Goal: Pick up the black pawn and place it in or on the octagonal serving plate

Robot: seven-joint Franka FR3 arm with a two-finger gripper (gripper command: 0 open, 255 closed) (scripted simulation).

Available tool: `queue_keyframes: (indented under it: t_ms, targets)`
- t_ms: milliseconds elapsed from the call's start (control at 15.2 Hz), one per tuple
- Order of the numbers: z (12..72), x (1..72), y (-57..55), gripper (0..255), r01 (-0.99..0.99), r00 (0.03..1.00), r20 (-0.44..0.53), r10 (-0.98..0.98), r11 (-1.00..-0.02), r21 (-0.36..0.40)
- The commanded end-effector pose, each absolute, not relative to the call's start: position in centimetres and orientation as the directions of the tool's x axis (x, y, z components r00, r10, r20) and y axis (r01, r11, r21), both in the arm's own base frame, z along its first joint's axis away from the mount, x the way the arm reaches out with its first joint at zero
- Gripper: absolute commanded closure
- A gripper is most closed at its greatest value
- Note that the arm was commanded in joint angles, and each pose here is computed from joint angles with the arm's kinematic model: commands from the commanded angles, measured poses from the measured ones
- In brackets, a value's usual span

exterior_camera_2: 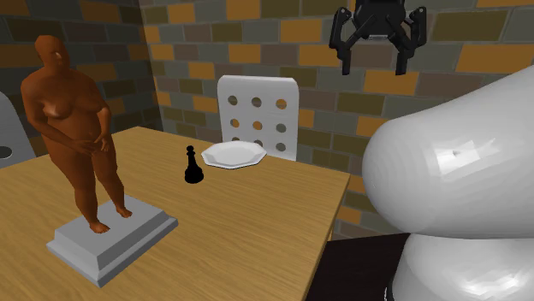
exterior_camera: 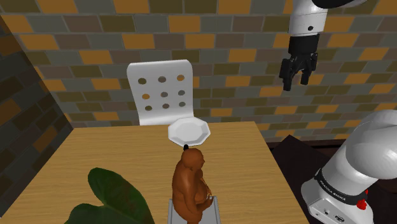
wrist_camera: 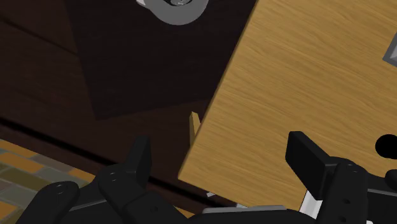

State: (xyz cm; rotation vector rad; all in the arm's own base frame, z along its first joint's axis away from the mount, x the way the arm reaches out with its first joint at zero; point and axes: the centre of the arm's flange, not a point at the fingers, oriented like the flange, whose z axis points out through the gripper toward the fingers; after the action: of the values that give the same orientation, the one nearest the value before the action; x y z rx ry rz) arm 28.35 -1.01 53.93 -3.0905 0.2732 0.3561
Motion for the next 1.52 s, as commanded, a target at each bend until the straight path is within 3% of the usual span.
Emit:
queue_keyframes:
  t_ms: [0,1452]
  targets:
    - [53.9,28.4,-1.0,0,-0.175,0.959,-0.227,-0.171,-0.985,0.001]
    - [42.1,36.1,23.7,0,-0.224,0.970,-0.097,-0.223,-0.975,0.000]
